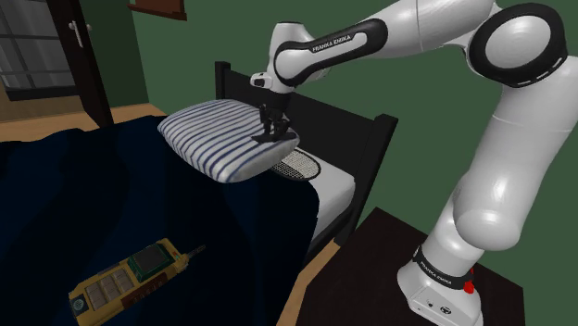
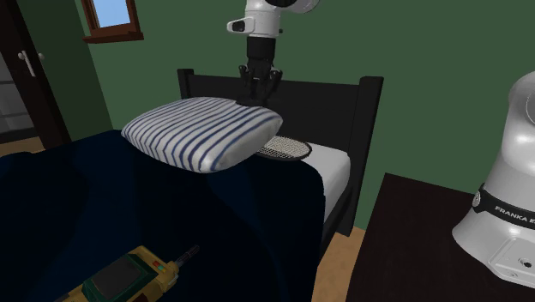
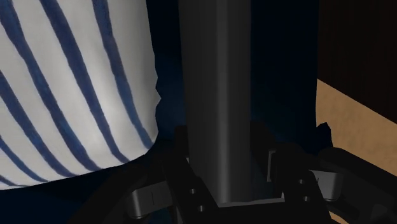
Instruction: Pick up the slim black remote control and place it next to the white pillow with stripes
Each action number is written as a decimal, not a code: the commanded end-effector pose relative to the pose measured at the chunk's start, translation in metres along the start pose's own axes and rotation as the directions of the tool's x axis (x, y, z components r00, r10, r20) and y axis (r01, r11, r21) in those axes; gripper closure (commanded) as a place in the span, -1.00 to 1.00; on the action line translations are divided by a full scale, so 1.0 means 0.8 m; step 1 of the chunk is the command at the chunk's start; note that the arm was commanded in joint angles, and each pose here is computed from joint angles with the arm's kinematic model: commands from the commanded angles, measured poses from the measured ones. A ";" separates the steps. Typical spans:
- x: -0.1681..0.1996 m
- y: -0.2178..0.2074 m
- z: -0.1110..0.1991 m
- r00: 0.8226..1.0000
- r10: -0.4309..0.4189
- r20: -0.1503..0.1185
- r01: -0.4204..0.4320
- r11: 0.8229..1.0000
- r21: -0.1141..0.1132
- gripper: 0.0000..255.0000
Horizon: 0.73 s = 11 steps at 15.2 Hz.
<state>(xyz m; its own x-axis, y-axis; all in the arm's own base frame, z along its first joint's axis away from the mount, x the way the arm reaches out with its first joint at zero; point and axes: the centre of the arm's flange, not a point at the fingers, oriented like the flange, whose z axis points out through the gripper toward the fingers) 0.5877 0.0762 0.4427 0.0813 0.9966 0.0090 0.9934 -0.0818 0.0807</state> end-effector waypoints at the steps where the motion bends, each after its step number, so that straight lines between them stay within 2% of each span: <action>1: -0.011 0.000 0.008 1.000 -0.002 -0.001 0.002 1.000 -0.001 1.00; 11: -0.012 -0.005 0.074 1.000 -0.002 -0.001 0.002 1.000 -0.001 1.00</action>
<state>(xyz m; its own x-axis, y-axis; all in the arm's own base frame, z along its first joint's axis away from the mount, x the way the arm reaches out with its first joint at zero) 0.5878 0.0676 0.3880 0.0787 0.9969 0.0092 0.9936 -0.0792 0.0806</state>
